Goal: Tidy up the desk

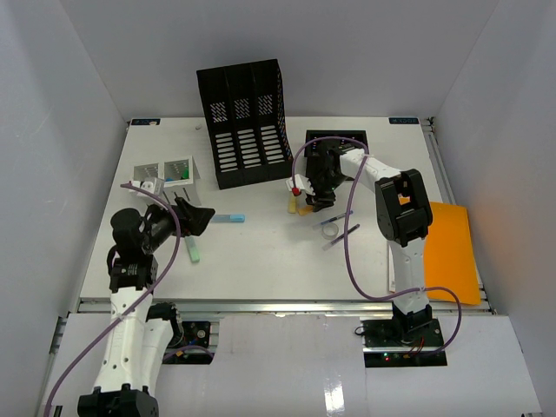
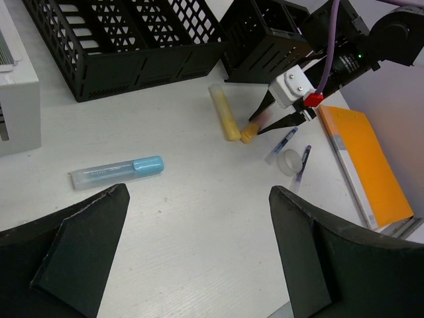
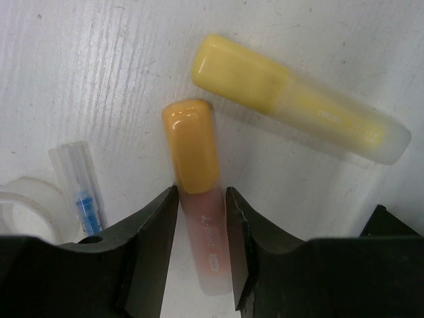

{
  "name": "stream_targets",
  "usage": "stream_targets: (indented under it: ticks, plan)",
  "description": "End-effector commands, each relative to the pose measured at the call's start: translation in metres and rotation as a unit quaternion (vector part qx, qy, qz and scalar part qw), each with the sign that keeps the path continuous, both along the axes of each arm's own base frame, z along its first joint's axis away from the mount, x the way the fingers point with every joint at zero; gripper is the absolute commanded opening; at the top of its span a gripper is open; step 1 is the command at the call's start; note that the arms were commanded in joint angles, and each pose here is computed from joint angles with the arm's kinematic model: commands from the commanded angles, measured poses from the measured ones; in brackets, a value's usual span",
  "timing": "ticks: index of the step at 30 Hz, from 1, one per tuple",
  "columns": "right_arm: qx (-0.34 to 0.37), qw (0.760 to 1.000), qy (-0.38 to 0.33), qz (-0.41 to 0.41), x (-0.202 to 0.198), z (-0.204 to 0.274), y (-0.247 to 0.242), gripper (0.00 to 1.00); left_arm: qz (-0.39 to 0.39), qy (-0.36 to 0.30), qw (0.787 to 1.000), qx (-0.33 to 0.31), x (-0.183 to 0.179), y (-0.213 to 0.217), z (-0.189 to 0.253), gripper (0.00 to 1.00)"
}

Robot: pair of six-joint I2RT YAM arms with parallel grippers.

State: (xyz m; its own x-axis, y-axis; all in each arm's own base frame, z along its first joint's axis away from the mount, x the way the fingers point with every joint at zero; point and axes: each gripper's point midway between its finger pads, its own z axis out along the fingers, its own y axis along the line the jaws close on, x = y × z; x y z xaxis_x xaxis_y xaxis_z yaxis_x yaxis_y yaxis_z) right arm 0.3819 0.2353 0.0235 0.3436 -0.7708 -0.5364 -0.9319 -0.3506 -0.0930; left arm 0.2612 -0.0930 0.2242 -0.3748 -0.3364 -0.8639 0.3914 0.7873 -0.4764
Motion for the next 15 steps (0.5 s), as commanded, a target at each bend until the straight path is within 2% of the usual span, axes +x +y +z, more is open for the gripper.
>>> stream_targets:
  ticks: [1, 5, 9, 15]
  plan:
    - [-0.021, 0.999, 0.031, 0.003, -0.018, -0.017, -0.008, 0.36, -0.051, 0.034, 0.995, -0.076, -0.006, -0.021, -0.004, 0.98]
    - [-0.019, 0.999, 0.026, -0.009, -0.019, -0.011, -0.01, 0.27, -0.059, 0.088, 0.982, -0.156, -0.008, -0.032, -0.01, 0.97]
    - [0.005, 1.0, 0.004, -0.02, -0.016, 0.014, -0.004, 0.2, -0.042, 0.103, 0.973, -0.204, -0.005, -0.039, 0.006, 0.95]
    - [0.058, 0.996, -0.022, -0.059, -0.012, 0.072, 0.008, 0.13, -0.026, 0.113, 0.964, -0.238, 0.002, -0.063, 0.028, 0.9]
